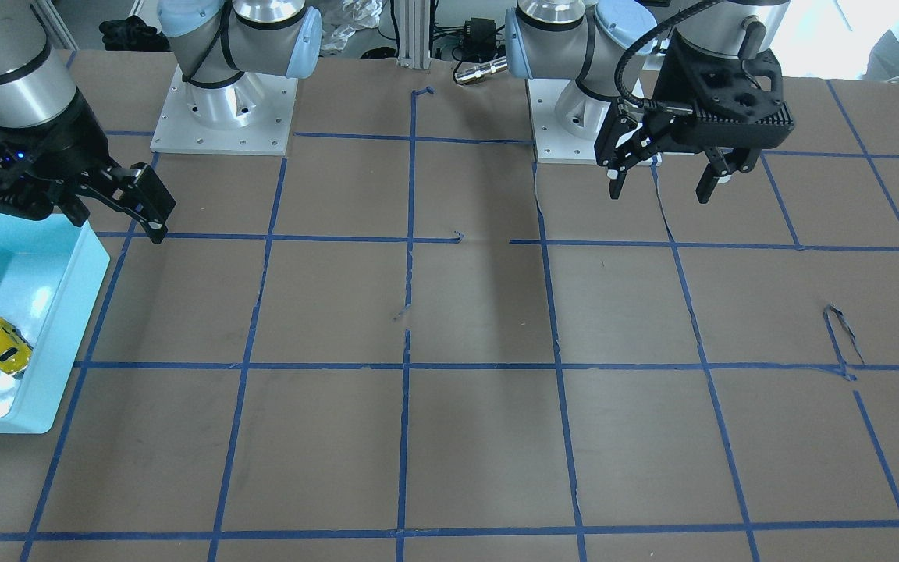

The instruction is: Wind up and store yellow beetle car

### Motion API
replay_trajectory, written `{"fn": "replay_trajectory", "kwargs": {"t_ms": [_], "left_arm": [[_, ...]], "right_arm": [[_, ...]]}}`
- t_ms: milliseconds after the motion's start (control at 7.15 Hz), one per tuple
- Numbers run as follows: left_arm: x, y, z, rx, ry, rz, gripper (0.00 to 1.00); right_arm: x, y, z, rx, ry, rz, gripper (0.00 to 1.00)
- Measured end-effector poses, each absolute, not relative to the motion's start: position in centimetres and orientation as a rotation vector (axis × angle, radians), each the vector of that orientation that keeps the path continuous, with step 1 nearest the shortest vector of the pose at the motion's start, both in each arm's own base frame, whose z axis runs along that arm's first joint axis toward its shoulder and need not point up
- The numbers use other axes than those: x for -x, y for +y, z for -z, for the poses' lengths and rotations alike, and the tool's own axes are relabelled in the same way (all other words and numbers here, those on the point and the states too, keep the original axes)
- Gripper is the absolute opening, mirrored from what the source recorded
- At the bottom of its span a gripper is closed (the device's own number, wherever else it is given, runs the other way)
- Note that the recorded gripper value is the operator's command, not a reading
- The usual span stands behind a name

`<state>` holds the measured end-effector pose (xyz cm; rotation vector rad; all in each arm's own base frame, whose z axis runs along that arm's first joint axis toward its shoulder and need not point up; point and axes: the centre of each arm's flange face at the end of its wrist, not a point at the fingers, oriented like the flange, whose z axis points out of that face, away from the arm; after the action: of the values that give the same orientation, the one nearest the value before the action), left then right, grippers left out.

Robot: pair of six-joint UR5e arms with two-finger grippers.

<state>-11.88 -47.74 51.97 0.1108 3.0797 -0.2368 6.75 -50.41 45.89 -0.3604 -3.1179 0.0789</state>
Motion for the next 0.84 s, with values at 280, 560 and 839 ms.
{"fn": "replay_trajectory", "kwargs": {"t_ms": [280,560,839], "left_arm": [[11.9,-47.7,-52.1,-0.112,3.077,0.241,1.00],[11.9,-47.7,-52.1,-0.111,3.078,0.242,1.00],[11.9,-47.7,-52.0,-0.111,3.078,0.239,1.00]], "right_arm": [[-7.4,-50.5,-45.6,0.386,-3.117,-0.068,1.00],[-9.4,-49.9,-46.2,0.449,-3.102,-0.086,1.00],[-10.9,-48.9,-47.2,0.435,-3.097,-0.115,1.00]]}}
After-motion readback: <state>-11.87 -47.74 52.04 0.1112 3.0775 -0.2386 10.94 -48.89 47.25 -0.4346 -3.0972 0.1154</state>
